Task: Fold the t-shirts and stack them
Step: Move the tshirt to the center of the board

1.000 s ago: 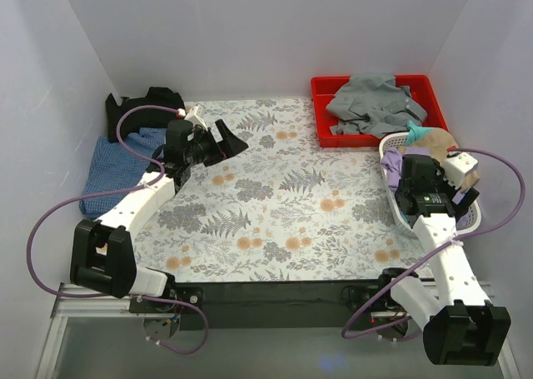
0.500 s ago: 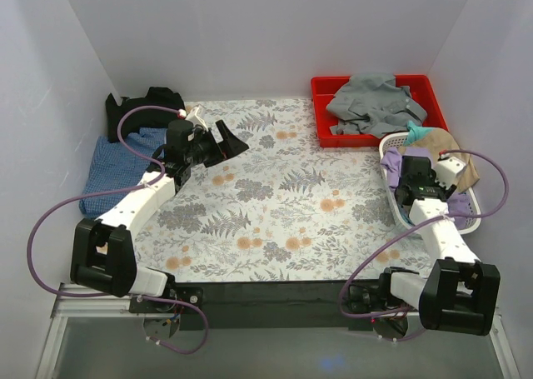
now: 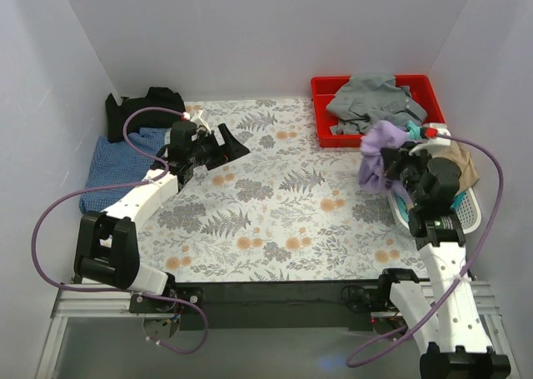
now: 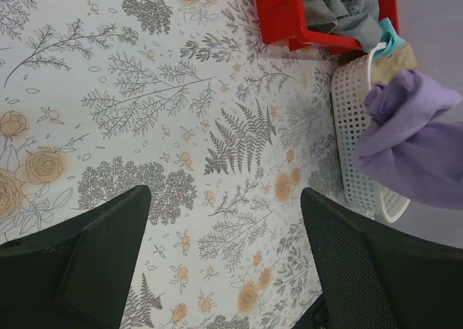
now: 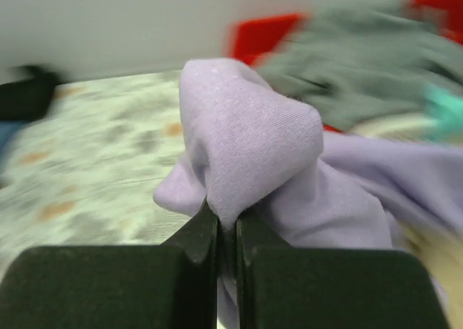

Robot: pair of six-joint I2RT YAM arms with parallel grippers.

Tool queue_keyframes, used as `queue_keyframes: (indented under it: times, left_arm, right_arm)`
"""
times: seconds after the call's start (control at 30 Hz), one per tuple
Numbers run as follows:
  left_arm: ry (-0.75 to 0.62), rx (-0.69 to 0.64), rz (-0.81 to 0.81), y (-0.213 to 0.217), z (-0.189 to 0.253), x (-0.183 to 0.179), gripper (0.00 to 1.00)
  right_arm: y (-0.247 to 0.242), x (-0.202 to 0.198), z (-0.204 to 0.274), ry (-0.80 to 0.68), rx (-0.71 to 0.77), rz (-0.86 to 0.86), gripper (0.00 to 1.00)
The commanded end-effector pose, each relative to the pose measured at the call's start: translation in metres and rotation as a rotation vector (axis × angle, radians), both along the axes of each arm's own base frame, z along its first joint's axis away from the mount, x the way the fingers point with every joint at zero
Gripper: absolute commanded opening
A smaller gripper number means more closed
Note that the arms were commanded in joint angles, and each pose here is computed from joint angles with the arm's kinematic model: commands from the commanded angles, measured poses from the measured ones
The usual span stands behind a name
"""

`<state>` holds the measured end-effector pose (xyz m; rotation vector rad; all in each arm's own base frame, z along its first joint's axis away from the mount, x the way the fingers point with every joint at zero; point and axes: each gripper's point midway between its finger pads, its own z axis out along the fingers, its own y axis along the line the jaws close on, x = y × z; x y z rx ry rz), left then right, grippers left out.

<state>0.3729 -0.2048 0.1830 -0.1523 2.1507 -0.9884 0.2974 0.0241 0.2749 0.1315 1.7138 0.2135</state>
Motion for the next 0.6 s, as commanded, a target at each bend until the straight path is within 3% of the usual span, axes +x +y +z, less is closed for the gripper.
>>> queue_keyframes:
  times: [0.0,0.23,0.33,0.5,0.57]
  left_arm:
    - [-0.056,-0.009,0.033,0.003,0.024,0.007,0.83]
    - [-0.096,0.001,0.126,0.018,0.045,0.008,0.84]
    - [-0.116,0.022,0.203,0.033,0.055,0.007,0.87]
    - [-0.170,0.068,0.344,0.063,0.074,-0.001,0.98]
    - [-0.188,0.079,0.378,0.072,0.078,-0.009,0.98]
  right_arm:
    - [0.136,-0.041,0.080,-0.197,0.116,0.841,0.01]
    - [0.270,-0.110,0.115,-0.175,0.128,1.531,0.01]
    - [0.312,-0.138,0.135,-0.224,0.123,1.688,0.01]
    - [0.343,-0.141,0.129,-0.226,0.115,1.721,0.01]
    - [0.350,-0.113,0.106,-0.170,0.099,1.579,0.01]
